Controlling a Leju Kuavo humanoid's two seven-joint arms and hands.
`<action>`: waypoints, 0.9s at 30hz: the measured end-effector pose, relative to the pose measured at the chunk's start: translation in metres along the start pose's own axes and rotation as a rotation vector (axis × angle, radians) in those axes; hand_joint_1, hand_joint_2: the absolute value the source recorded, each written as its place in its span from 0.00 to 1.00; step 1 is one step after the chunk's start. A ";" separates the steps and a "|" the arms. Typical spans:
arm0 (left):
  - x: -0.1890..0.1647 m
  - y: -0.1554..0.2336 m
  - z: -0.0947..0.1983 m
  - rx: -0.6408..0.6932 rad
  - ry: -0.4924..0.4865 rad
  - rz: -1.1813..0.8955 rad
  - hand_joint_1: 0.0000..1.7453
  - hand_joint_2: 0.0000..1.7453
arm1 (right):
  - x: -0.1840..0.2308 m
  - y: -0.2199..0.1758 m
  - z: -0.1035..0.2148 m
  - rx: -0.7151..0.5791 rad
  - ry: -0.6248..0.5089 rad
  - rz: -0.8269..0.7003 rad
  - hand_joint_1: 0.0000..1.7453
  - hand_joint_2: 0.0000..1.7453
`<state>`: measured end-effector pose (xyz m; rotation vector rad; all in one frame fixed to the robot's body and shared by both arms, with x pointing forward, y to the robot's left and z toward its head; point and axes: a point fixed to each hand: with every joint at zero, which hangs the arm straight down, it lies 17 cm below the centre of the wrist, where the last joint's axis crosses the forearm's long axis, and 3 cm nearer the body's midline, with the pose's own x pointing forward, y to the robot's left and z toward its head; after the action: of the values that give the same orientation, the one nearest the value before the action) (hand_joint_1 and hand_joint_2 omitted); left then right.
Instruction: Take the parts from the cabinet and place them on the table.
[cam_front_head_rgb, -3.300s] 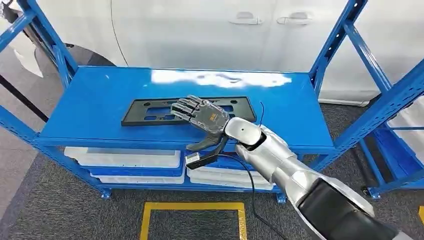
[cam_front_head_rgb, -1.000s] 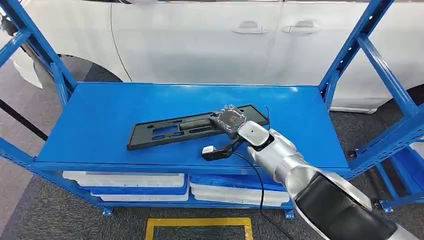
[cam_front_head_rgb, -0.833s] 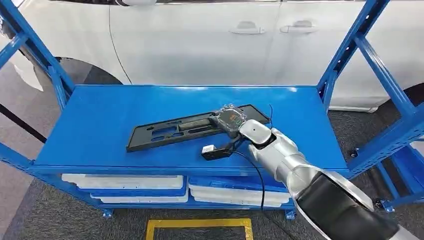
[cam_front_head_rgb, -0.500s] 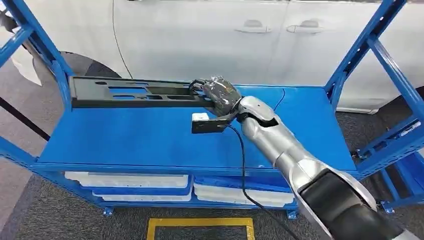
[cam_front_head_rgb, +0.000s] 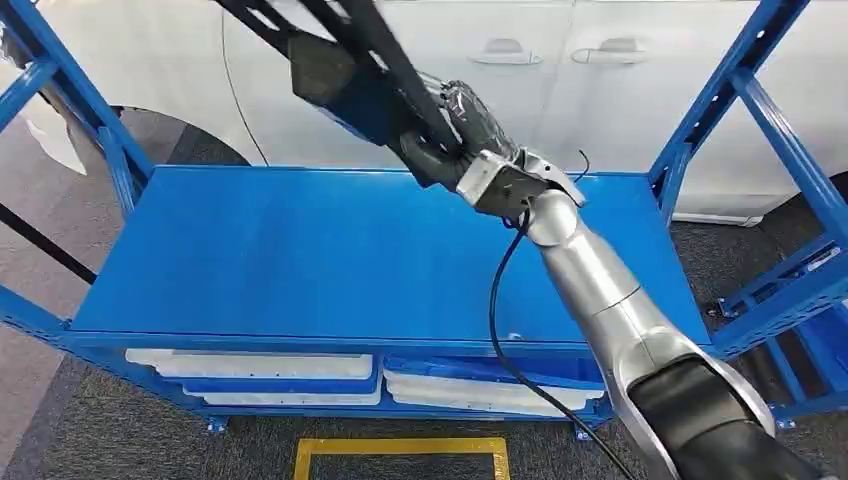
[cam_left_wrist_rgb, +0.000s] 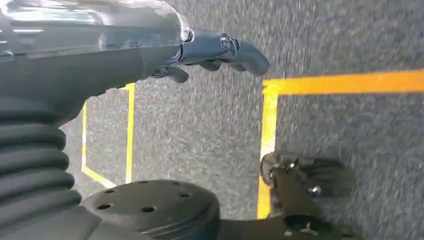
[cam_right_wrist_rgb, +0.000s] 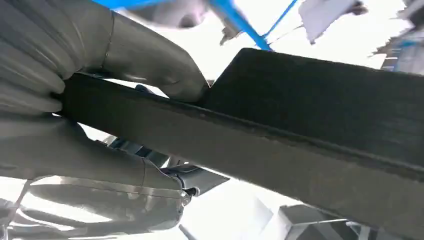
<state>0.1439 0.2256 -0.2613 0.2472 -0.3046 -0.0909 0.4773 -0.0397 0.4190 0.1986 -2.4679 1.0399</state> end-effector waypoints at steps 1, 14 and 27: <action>0.000 0.004 -0.001 0.022 -0.004 -0.001 0.00 1.00 | 0.008 0.004 0.004 -0.004 -0.024 -0.076 1.00 1.00; 0.006 0.004 0.001 0.027 -0.072 -0.003 0.00 1.00 | 0.005 0.097 0.092 0.025 0.054 -0.491 1.00 1.00; 0.010 -0.018 0.005 -0.080 -0.081 0.009 0.00 1.00 | -0.004 0.115 0.132 0.029 0.134 -0.632 1.00 1.00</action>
<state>0.1505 0.2055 -0.2583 0.1630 -0.3822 -0.1040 0.3997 -0.0523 0.2620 0.8246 -2.0496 0.7751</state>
